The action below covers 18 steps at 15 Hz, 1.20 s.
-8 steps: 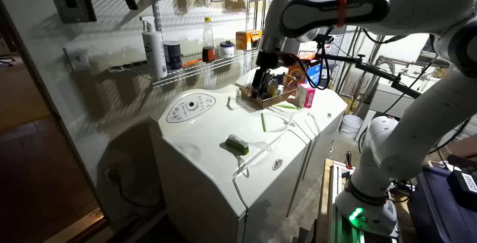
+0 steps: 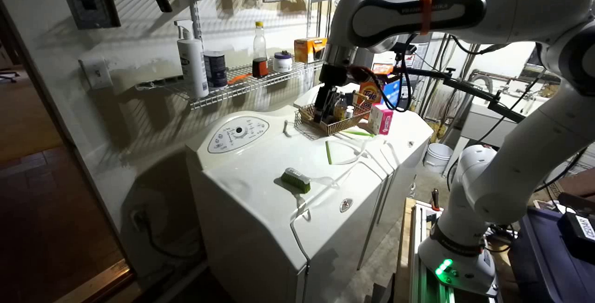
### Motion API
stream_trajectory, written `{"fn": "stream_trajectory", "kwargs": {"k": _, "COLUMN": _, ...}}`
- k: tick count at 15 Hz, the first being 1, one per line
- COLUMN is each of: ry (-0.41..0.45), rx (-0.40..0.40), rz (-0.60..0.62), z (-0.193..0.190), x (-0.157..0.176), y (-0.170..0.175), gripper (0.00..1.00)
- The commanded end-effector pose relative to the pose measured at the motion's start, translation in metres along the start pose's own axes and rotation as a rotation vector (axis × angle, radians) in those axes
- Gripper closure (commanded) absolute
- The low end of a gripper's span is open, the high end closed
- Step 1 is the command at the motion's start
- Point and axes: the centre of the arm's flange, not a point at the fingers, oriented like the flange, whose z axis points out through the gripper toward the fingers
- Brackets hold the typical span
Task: Use the brush to sweep the top of the washer
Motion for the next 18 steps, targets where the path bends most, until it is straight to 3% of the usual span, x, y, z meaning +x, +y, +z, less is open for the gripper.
{"fn": "stream_trajectory", "kwargs": {"k": 1, "ry": -0.065, "rx": -0.05, "rz": 0.035, "z": 0.026, "x": 0.001, "y": -0.005, "gripper": 0.0}}
{"fn": "stream_trajectory", "kwargs": {"k": 4, "ry": -0.141, "rx": -0.075, "rz": 0.081, "z": 0.068, "x": -0.004, "y": -0.013, "gripper": 0.0}}
{"fn": "stream_trajectory", "kwargs": {"k": 8, "ry": -0.212, "rx": -0.208, "rz": 0.16, "z": 0.125, "x": -0.013, "y": -0.007, "gripper": 0.0}}
{"fn": "stream_trajectory", "kwargs": {"k": 11, "ry": -0.21, "rx": -0.289, "rz": 0.174, "z": 0.156, "x": -0.017, "y": 0.007, "gripper": 0.0}}
{"fn": "stream_trajectory", "kwargs": {"k": 14, "ry": -0.189, "rx": -0.3, "rz": 0.184, "z": 0.183, "x": -0.017, "y": 0.015, "gripper": 0.0}}
{"fn": "stream_trajectory", "kwargs": {"k": 18, "ry": -0.236, "rx": -0.313, "rz": 0.189, "z": 0.217, "x": -0.024, "y": 0.022, "gripper": 0.0}}
